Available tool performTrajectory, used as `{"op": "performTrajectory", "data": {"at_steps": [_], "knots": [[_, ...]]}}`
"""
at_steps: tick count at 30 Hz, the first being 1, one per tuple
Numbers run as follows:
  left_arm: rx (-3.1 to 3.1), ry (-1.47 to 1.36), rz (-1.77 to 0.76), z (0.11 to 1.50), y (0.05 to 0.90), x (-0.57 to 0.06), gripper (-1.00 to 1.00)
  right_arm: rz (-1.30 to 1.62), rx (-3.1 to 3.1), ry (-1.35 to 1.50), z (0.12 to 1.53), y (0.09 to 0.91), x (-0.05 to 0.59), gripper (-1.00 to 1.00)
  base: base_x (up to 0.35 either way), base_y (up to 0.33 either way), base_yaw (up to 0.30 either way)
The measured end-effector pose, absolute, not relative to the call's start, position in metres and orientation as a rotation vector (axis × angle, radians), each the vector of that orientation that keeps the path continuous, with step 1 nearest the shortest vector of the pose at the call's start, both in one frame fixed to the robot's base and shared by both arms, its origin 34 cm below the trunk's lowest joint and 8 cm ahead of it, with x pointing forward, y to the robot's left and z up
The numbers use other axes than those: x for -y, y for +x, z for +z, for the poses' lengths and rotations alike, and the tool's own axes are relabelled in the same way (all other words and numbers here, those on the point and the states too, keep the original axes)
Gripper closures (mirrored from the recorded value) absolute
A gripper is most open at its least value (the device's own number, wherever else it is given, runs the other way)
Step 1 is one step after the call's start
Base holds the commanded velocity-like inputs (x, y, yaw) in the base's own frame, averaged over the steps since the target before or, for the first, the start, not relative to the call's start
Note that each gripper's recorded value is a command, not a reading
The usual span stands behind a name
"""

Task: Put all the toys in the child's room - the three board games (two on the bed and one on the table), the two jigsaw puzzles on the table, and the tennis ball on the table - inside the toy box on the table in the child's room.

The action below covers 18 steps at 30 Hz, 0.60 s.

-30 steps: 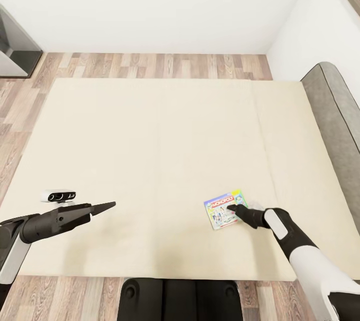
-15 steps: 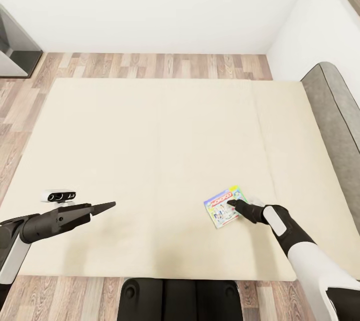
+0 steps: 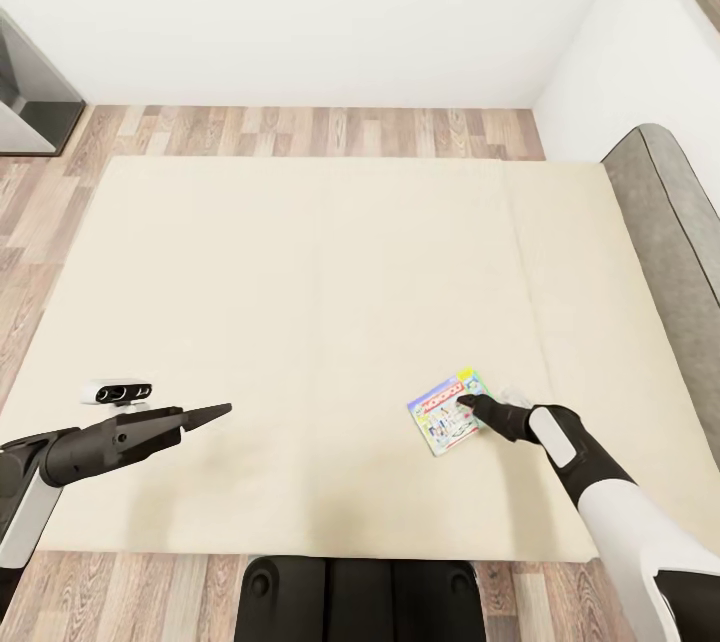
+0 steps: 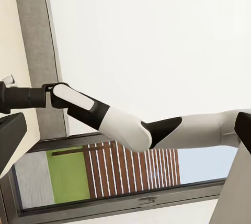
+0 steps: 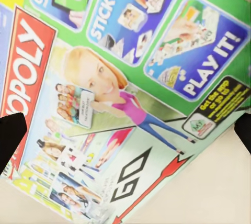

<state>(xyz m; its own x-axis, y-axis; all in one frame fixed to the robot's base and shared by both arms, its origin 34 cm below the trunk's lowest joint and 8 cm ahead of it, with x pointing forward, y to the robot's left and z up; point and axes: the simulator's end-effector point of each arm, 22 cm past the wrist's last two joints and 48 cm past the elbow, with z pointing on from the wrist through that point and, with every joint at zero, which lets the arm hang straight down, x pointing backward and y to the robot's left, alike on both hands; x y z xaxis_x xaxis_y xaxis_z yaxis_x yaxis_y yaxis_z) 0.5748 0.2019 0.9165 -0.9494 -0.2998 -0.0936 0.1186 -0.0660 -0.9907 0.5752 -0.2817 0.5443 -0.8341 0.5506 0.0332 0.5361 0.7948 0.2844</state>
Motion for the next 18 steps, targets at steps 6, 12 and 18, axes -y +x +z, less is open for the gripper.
{"op": "performTrajectory", "data": {"at_steps": [6,12,18], "knots": [[-1.925,-0.195,-2.097,0.917,0.575,-0.202,-1.00,0.425,-2.906,0.875,0.549,0.593,0.293,-1.00,0.000,0.000,0.000],[-1.925,-0.195,-2.096,0.917,0.575,-0.202,-1.00,0.405,-2.896,0.869,0.552,0.601,0.303,-1.00,0.000,0.000,0.000],[-1.929,-0.203,-2.099,0.913,0.574,-0.202,-1.00,0.327,-2.915,0.878,0.548,0.598,0.316,-1.00,0.000,0.000,0.000]]}}
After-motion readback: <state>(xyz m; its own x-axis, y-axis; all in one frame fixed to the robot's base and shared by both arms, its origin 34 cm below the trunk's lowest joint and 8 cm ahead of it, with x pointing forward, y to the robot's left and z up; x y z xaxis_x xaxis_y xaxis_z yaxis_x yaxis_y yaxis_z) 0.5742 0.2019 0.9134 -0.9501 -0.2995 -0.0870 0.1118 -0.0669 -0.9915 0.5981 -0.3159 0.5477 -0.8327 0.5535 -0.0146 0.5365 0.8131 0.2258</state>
